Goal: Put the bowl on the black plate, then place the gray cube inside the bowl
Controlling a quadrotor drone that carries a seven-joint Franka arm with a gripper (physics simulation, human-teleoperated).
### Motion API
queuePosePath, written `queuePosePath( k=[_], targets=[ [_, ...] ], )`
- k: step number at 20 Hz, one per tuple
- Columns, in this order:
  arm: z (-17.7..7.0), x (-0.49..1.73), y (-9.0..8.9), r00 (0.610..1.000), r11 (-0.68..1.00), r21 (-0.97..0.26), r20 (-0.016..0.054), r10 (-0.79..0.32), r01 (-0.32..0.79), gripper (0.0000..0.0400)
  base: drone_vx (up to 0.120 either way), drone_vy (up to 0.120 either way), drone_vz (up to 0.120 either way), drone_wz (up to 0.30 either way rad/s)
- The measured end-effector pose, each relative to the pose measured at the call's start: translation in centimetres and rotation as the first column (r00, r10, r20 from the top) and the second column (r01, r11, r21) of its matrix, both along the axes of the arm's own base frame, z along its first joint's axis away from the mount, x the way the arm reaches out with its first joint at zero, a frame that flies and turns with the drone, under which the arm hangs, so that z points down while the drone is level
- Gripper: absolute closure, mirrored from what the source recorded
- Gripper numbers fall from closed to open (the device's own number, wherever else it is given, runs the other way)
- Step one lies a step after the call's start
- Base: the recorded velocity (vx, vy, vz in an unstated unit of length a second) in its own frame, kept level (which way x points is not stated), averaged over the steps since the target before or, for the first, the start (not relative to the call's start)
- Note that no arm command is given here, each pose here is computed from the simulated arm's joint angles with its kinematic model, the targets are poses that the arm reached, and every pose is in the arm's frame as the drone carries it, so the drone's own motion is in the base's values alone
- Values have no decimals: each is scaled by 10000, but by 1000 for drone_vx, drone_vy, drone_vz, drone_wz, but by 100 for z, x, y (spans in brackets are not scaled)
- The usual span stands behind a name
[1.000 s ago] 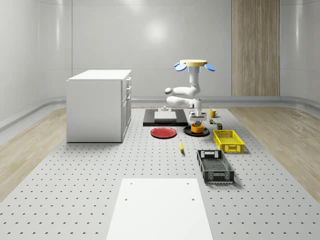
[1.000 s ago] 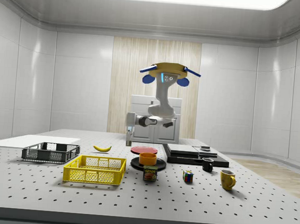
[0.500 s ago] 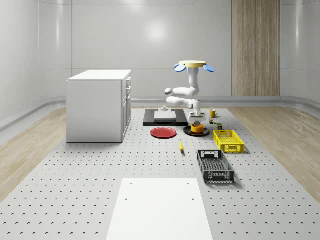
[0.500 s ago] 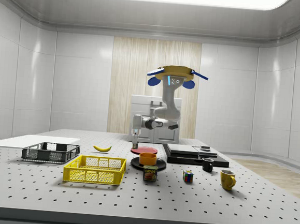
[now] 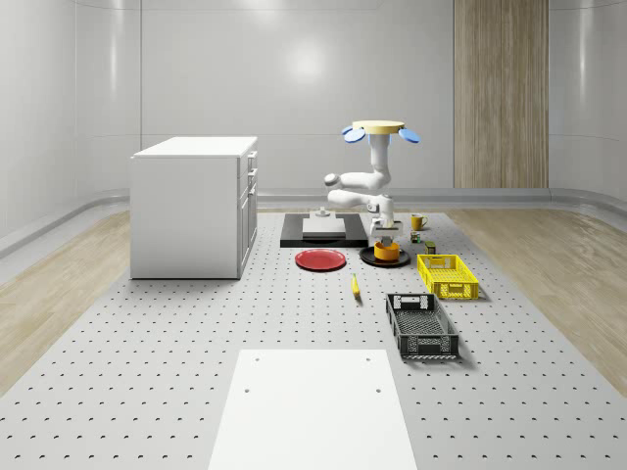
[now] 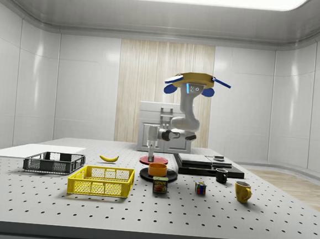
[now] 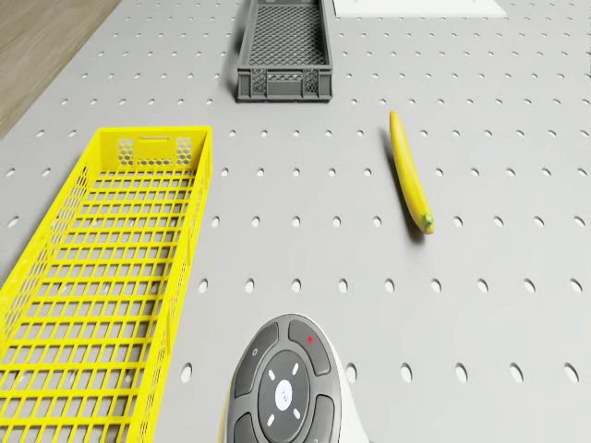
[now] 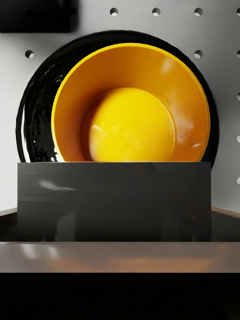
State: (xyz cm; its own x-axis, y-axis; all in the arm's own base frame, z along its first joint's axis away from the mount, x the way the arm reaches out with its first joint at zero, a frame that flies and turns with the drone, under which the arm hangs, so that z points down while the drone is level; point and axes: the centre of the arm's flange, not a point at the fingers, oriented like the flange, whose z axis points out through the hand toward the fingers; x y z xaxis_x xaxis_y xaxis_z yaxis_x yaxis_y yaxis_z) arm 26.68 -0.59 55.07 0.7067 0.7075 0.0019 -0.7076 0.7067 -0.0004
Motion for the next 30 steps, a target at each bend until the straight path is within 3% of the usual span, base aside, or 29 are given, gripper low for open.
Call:
queuePosePath(
  k=[6, 11, 23, 27, 30],
  targets=[
    [0, 0, 0, 10000, 10000, 0, 0, 0, 0, 150, -120, 0, -120, 0],
    [0, 0, 0, 10000, 10000, 0, 0, 0, 0, 150, -120, 40, 0, 0],
    [237, 3, 1, 10000, 10000, -1, 1, 1, -1, 150, -3, 3, 0, 0],
    [309, 71, 1, 10000, 10000, -1, 1, 1, -1, 150, 0, 0, 0, 0],
    [371, 103, 1, 10000, 10000, -1, 1, 0, 0, 150, 0, 0, 0, 0]
  ],
)
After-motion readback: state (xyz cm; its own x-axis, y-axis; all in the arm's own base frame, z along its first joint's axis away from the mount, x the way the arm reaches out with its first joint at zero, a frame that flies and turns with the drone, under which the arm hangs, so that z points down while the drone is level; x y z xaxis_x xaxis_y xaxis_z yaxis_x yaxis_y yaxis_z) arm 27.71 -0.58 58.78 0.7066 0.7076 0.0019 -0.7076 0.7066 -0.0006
